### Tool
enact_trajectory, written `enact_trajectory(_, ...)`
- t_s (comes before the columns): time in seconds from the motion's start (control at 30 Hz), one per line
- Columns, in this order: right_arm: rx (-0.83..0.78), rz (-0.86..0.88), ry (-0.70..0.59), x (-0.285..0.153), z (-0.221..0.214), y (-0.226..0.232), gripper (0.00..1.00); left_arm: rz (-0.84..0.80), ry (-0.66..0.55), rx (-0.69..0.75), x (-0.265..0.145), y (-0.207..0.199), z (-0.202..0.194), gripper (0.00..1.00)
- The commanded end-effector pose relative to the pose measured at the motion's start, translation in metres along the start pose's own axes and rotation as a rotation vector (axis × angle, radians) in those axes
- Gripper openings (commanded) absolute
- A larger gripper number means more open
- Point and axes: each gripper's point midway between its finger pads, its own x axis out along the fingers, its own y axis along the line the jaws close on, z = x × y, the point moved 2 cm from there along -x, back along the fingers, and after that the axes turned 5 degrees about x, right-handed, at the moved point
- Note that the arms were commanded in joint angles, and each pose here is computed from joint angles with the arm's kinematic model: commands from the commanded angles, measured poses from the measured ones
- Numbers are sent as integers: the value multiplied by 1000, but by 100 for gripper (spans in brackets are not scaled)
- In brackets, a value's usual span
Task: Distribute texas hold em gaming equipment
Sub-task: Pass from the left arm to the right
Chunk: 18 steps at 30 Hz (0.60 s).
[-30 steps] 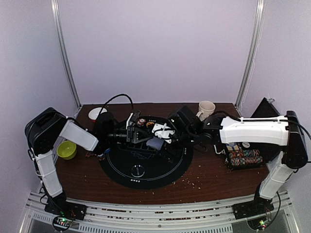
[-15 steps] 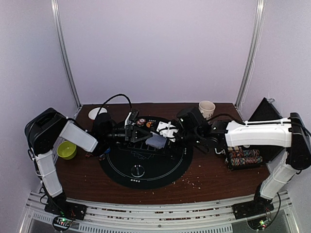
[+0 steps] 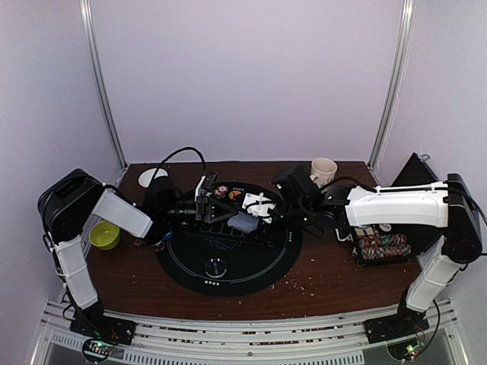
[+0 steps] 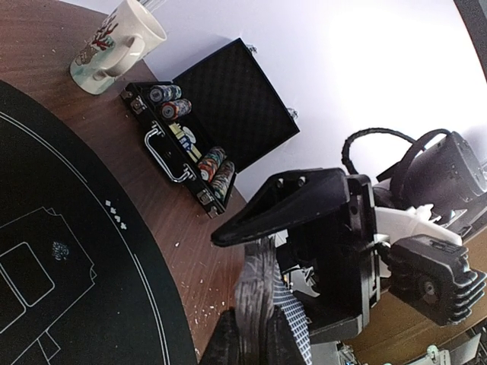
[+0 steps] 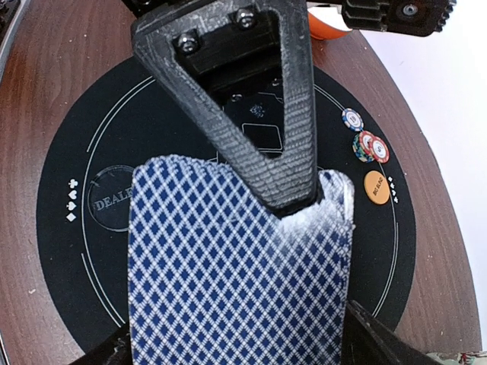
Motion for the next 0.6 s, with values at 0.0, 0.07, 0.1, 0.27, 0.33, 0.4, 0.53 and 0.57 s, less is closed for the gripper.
enact_trajectory(0.0,0,3,13,2,2,-4,79,-38,-19,78,-1,-17,13,0)
enact_trajectory(0.07,1,-3,14,2,2,-5,78,-36,-19,75,-1,-16,13,0)
enact_trajectory(0.1,2,-5,14,2,2,-5,75,-35,-18,74,-1,-15,12,0)
enact_trajectory(0.27,4,-10,-3,0,9,-7,57,-31,-18,72,-1,-14,11,0)
enact_trajectory(0.33,6,-12,-5,-1,10,-8,54,-30,-16,74,-1,-13,11,0)
enact_trajectory(0.4,5,-10,-6,-2,12,-7,51,-21,-14,76,-1,-11,10,0)
enact_trajectory(0.53,5,-2,1,-4,12,-7,49,10,-4,93,0,-6,11,17)
enact_trajectory(0.57,5,-1,5,-4,11,-6,49,22,2,112,1,-5,12,25)
